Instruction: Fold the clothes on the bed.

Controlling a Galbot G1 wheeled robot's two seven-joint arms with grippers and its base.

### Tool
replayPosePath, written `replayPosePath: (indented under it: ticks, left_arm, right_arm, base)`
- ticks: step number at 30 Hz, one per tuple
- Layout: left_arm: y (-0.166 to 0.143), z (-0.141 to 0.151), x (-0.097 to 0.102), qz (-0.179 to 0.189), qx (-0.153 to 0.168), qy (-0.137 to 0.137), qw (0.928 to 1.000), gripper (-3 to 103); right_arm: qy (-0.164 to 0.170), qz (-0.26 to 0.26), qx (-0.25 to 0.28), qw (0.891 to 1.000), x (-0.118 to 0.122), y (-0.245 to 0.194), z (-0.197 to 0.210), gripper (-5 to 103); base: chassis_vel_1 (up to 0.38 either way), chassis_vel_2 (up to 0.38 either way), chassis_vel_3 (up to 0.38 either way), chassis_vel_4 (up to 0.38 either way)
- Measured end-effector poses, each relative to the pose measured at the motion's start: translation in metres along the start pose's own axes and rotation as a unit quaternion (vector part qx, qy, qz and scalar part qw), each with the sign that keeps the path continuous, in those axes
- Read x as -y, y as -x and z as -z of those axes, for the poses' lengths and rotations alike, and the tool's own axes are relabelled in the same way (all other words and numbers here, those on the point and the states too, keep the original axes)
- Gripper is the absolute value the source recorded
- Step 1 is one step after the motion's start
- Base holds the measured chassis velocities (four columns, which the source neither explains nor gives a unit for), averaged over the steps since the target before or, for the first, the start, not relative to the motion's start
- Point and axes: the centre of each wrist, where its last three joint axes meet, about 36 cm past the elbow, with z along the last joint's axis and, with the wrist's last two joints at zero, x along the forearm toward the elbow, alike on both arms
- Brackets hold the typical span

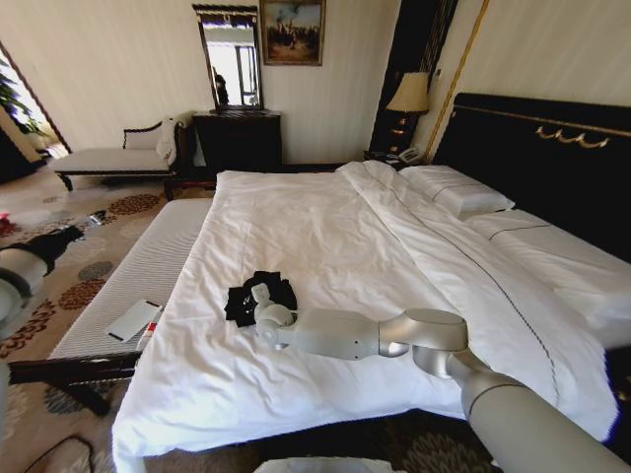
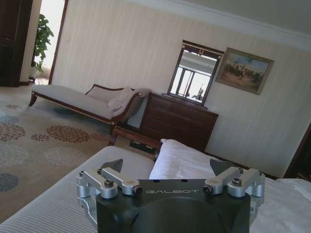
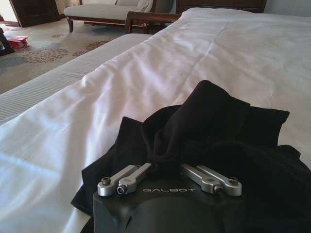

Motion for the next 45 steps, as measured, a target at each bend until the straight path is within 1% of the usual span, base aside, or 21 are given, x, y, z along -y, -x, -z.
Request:
replayPosePath:
  ticks: [3,5,7,10,13,14,16,18,20,22,24,26,28,29,31,34,36,39,41,44,45]
  left_arm:
    - [0.001,-0.001,0.0,-0.001,-0.002,0.0,1.0,100]
    - [0.001,-0.002,0.001,-0.001,-0.003,0.0,1.0,100]
    - [0.001,-0.003,0.001,-0.002,-0.004,0.0,1.0,100]
    - [0.002,-0.004,0.0,0.001,-0.006,0.001,1.0,100]
    - [0.0,-0.004,-0.001,0.002,-0.006,0.002,1.0,100]
    - [-0.001,-0.004,-0.001,0.003,-0.006,0.003,1.0,100]
    - [-0.003,-0.004,-0.003,0.006,-0.006,0.004,1.0,100]
    - [-0.004,-0.004,-0.004,0.006,-0.006,0.004,1.0,100]
    - [-0.005,-0.004,-0.005,0.009,-0.007,0.005,0.9999,100]
    - [-0.005,-0.004,-0.005,0.009,-0.007,0.005,0.9999,100]
    - [-0.005,-0.004,-0.005,0.008,-0.007,0.004,0.9999,100]
    - [-0.005,-0.005,-0.005,0.008,-0.006,0.002,0.9999,100]
    - [-0.006,-0.004,-0.005,0.008,-0.006,0.002,0.9999,100]
    - [-0.006,-0.003,-0.007,0.008,-0.004,0.0,1.0,100]
    - [-0.007,-0.002,-0.01,0.011,-0.005,-0.004,0.9999,100]
    - [-0.007,-0.005,-0.012,0.013,-0.011,-0.007,0.9998,100]
    - [-0.007,-0.01,-0.013,0.013,-0.02,-0.011,0.9997,100]
    - [-0.008,-0.012,-0.011,0.007,-0.026,-0.014,0.9995,100]
    - [-0.01,-0.019,-0.002,-0.007,-0.052,-0.014,0.9985,100]
    - [-0.011,-0.024,0.003,-0.014,-0.064,-0.009,0.9978,100]
    - [-0.013,-0.026,0.008,-0.028,-0.071,-0.011,0.997,100]
  right_arm:
    - [0.004,0.009,0.002,1.0,-0.019,-0.001,0.006,9]
    - [0.017,0.029,0.006,0.999,-0.039,-0.007,0.012,20]
    - [0.022,0.039,0.005,0.999,-0.047,-0.011,0.015,20]
    - [0.02,0.047,0.006,0.999,-0.065,-0.021,0.02,36]
    - [0.009,0.032,0.004,0.999,-0.064,-0.018,0.019,41]
    - [0.003,0.02,0.003,1.0,-0.059,-0.014,0.017,52]
    - [0.002,0.014,0.003,1.0,-0.052,-0.012,0.016,57]
    - [0.002,0.015,0.003,1.0,-0.051,-0.012,0.016,57]
    - [0.01,0.052,0.017,0.998,-0.049,-0.016,0.029,74]
    - [0.016,0.071,0.026,0.997,-0.05,-0.016,0.036,74]
    - [0.026,0.105,0.041,0.993,-0.055,-0.017,0.048,84]
    - [0.066,0.161,0.058,0.983,-0.059,-0.025,0.074,95]
    - [0.078,0.169,0.06,0.981,-0.06,-0.028,0.081,95]
    - [0.102,0.183,0.068,0.975,-0.059,-0.035,0.097,98]
    - [0.131,0.201,0.096,0.966,-0.054,-0.048,0.131,100]
    - [0.14,0.206,0.129,0.96,-0.045,-0.06,0.164,100]
    - [0.139,0.155,0.139,0.968,-0.002,-0.06,0.183,100]
    - [0.14,0.115,0.127,0.975,0.025,-0.057,0.18,100]
    - [0.148,0.052,0.092,0.983,0.057,-0.056,0.158,100]
    - [0.162,0.036,0.083,0.983,0.071,-0.059,0.144,100]
    - [0.181,0.035,0.095,0.978,0.088,-0.066,0.136,100]
  base:
    - [0.0,0.0,0.0,0.0]
    - [0.0,0.0,0.0,0.0]
    - [0.0,0.0,0.0,0.0]
    - [0.0,0.0,0.0,0.0]
    - [0.0,0.0,0.0,0.0]
    - [0.0,0.0,0.0,0.0]
    - [0.0,0.0,0.0,0.0]
    - [0.0,0.0,0.0,0.0]
    - [0.0,0.0,0.0,0.0]
    - [0.0,0.0,0.0,0.0]
    - [0.0,0.0,0.0,0.0]
    - [0.0,0.0,0.0,0.0]
    - [0.0,0.0,0.0,0.0]
    - [0.0,0.0,0.0,0.0]
    - [0.0,0.0,0.0,0.0]
    - [0.0,0.0,0.0,0.0]
    - [0.0,0.0,0.0,0.0]
    - [0.0,0.0,0.0,0.0]
    - [0.0,0.0,0.0,0.0]
    - [0.0,0.0,0.0,0.0]
    - [0.0,0.0,0.0,0.0]
